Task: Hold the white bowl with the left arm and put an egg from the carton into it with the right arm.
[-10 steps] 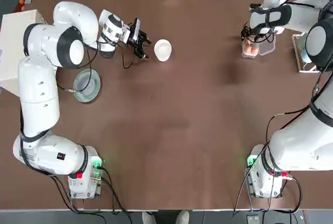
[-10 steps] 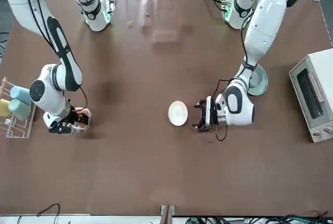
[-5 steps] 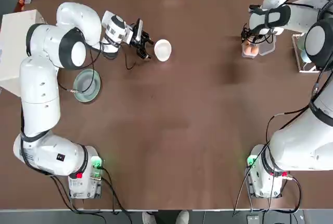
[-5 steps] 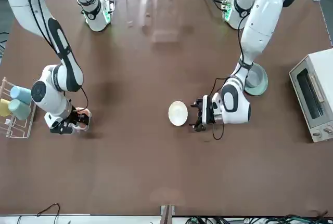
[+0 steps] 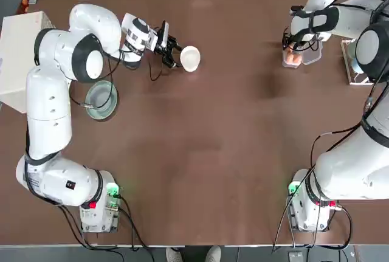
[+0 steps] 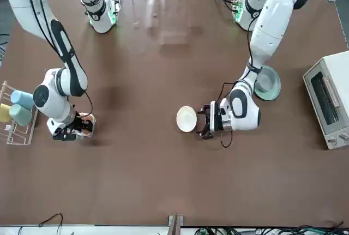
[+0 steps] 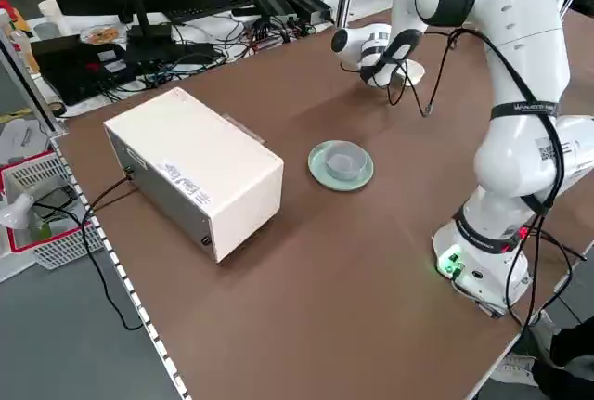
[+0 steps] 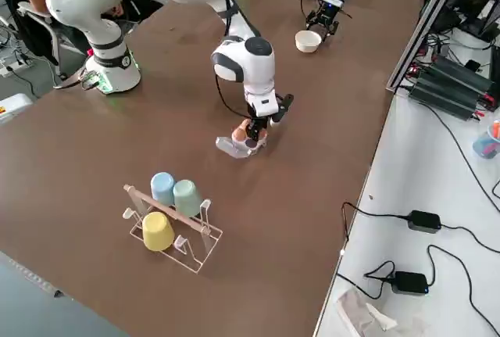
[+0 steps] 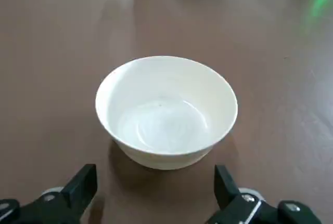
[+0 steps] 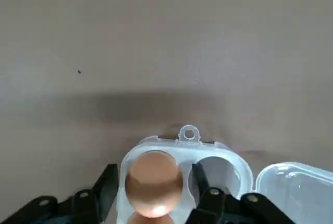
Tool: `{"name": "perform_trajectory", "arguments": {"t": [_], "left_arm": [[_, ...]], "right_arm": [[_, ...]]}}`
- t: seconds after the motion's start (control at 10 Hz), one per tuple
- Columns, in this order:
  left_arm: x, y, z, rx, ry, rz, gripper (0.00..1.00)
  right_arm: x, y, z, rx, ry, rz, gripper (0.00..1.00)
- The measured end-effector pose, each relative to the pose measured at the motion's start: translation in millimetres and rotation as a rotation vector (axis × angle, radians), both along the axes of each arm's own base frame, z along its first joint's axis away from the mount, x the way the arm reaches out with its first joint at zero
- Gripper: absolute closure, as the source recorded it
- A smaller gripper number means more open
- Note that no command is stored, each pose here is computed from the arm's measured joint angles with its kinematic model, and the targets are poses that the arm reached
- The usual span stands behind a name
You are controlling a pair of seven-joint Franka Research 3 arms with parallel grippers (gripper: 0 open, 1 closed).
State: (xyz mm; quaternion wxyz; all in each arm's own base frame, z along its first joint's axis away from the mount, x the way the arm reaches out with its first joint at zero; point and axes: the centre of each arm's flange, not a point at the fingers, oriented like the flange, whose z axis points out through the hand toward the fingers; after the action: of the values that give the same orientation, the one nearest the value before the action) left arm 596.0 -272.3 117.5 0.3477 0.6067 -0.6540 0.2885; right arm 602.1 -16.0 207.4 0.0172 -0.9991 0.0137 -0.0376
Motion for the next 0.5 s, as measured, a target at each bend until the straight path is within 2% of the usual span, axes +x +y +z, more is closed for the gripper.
{"name": "perform_trajectory", "arguments": {"t": [0.1, 0.2, 0.5], "left_arm": [[-0.8, -2.4, -0.9, 0.005, -0.003, 0.002, 0.00], [-2.1, -5.6, -1.2, 0.007, -0.005, 0.001, 0.00], [-5.4, -12.9, -1.3, 0.003, -0.003, -0.003, 0.00]], "right_arm": [[0.1, 0.9, 0.1, 0.000, -0.001, 0.001, 0.37], [0.3, 1.4, 0.3, 0.000, -0.002, 0.002, 0.44], [1.4, 0.4, 2.5, 0.000, -0.007, 0.001, 0.49]]}}
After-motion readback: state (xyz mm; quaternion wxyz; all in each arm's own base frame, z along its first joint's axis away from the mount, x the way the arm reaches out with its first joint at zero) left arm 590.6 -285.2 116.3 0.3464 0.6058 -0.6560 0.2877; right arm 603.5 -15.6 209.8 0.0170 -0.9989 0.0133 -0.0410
